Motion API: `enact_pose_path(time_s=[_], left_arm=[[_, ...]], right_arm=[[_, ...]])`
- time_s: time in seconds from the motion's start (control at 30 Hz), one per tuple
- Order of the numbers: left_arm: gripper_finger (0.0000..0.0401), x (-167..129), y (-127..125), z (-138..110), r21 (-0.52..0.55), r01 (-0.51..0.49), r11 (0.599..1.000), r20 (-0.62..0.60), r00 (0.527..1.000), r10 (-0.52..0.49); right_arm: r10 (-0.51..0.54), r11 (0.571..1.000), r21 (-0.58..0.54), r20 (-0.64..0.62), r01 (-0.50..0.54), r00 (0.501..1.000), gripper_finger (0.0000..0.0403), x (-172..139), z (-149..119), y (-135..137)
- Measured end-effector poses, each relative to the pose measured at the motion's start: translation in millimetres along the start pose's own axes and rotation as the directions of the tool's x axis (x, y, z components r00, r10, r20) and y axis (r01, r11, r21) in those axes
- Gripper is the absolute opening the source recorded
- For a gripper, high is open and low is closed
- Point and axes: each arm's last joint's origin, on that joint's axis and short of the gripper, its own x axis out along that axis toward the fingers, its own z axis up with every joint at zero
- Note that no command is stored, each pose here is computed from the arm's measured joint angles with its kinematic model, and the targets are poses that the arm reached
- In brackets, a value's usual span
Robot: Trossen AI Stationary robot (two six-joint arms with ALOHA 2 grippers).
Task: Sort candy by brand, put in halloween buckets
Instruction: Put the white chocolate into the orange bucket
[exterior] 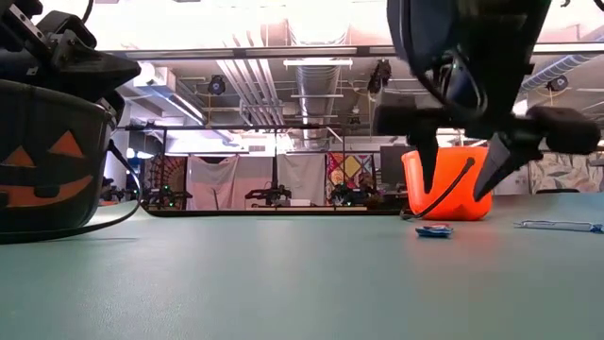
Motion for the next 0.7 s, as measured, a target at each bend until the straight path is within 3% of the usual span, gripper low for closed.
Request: enact_pose_path(time_s=[0.2, 0.43, 0.7], left_arm=[[0.0000, 0, 0, 0, 0.000, 0.000, 1.000, 0.000, 1.000, 0.000], [0.0000, 0, 0, 0, 0.000, 0.000, 1.000, 0.000, 1.000, 0.000], [0.0000, 0, 0, 0, 0.000, 0.000, 1.000, 0.000, 1.000, 0.000]], right_arm=[[-0.078, 0.996, -0.037, -0.040, 0.077, 0.996, 0.0231, 33, -11, 13], [-0.094, 0.975, -0.198, 0.044, 0.101, 0.995, 0.0228, 52, -39, 19], [-0.075, 0.966, -0.239, 0.108, 0.099, 0.991, 0.0172, 56, -70, 4]])
